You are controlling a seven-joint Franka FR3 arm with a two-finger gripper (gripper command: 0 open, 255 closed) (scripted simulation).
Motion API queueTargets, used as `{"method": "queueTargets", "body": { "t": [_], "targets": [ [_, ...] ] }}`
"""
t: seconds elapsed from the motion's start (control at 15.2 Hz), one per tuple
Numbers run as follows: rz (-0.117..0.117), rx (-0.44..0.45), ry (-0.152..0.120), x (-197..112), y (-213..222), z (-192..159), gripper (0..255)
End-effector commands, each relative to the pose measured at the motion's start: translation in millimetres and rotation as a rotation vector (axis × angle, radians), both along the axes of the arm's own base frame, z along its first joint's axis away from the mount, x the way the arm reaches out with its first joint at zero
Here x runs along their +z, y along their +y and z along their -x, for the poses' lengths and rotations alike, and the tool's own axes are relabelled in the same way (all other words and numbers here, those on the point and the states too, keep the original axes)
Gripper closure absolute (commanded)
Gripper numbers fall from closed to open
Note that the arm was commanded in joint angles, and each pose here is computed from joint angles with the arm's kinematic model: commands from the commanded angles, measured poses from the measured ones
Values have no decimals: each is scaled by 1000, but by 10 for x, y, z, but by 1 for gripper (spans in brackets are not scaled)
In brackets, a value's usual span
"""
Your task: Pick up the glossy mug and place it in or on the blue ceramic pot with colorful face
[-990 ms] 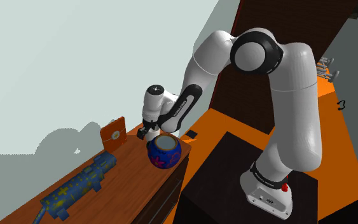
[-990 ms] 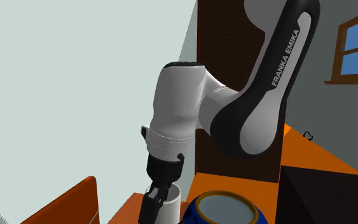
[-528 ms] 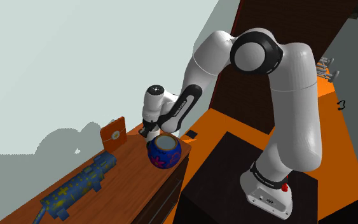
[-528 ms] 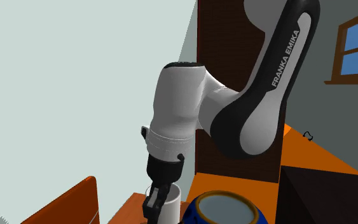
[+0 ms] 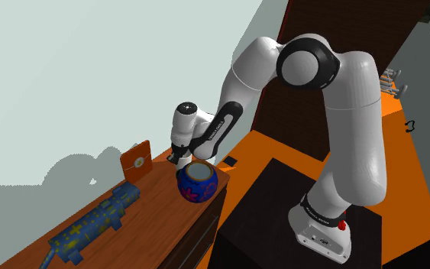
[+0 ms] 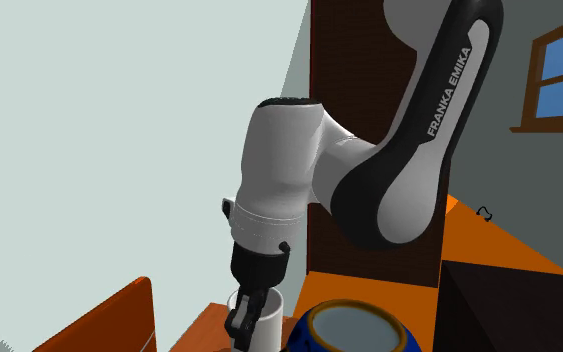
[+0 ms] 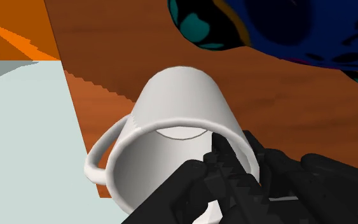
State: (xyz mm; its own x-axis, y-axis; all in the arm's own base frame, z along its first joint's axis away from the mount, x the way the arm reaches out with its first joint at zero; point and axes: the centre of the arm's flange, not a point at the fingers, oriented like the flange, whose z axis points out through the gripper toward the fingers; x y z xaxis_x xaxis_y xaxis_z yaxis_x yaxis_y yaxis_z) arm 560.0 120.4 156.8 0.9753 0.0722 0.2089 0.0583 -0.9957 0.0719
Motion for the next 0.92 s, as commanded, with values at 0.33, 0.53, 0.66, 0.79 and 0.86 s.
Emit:
{"method": "queueTargets", "body": {
  "t": [0.33,0.53,0.66,0.79,0.86],
  "targets": [
    [0,0,0,318,0,-1,255],
    [0,0,0,476,0,-1,255],
    [0,0,0,582,0,-1,255],
    [0,0,0,687,0,-1,255],
    [0,0,0,740,0,-1,255]
  ]
}}
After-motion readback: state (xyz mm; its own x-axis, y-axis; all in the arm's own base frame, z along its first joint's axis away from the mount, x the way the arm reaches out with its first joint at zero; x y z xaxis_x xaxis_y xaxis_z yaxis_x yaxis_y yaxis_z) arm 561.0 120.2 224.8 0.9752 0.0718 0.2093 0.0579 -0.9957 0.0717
